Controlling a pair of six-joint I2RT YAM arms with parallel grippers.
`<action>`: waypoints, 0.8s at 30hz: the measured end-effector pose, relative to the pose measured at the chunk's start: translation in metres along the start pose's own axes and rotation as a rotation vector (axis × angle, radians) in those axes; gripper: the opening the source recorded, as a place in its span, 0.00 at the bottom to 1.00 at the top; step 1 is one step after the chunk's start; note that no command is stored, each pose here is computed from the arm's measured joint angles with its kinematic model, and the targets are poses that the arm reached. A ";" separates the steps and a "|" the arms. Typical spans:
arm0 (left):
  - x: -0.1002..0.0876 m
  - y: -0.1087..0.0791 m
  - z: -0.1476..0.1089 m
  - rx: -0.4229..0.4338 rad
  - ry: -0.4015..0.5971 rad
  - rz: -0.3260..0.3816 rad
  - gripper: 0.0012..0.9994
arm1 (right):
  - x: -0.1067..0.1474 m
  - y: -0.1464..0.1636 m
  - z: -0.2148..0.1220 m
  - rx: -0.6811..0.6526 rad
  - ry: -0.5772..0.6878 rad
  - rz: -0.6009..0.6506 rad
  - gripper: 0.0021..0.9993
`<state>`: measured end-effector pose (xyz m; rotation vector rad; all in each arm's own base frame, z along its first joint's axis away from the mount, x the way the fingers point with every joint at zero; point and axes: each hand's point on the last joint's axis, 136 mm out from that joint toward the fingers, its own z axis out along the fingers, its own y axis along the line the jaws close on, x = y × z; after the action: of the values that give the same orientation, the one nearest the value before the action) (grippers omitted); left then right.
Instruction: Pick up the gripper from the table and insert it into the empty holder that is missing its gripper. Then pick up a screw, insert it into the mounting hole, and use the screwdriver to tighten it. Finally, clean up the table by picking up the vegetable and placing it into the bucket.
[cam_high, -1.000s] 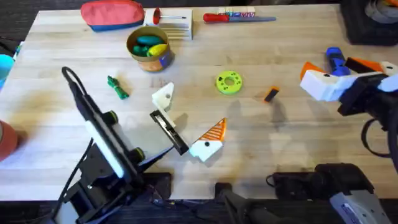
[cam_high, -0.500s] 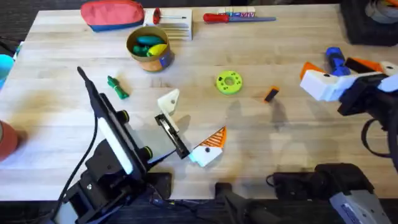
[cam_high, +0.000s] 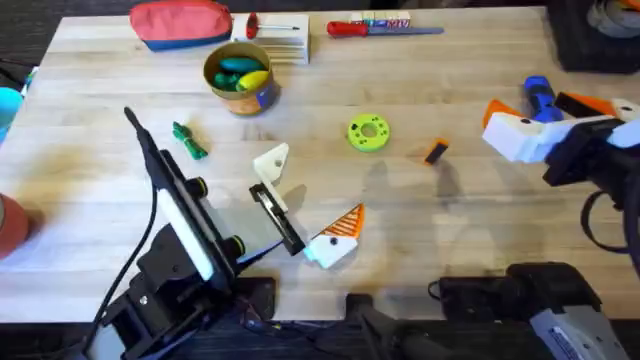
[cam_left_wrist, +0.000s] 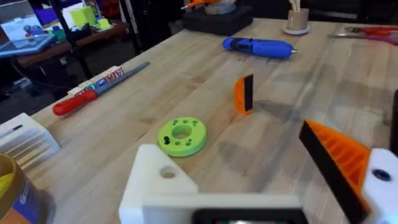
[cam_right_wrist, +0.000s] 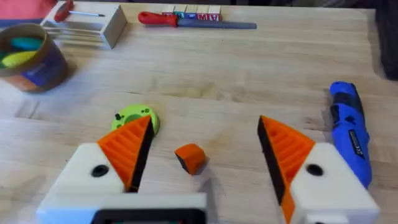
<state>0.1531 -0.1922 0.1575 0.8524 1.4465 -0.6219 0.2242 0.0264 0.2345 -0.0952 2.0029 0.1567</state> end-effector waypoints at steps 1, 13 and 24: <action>0.000 0.000 0.000 0.000 0.000 0.000 0.99 | 0.000 0.000 0.000 0.000 0.000 0.000 0.99; 0.000 -0.001 0.000 0.004 -0.001 -0.029 0.99 | 0.000 0.000 0.000 0.000 0.000 0.000 0.99; 0.000 -0.002 0.000 0.011 -0.001 -0.282 0.99 | 0.000 0.000 0.000 0.000 0.000 0.000 0.99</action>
<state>0.1515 -0.1933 0.1576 0.6611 1.5776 -0.8416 0.2243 0.0263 0.2345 -0.0951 2.0029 0.1566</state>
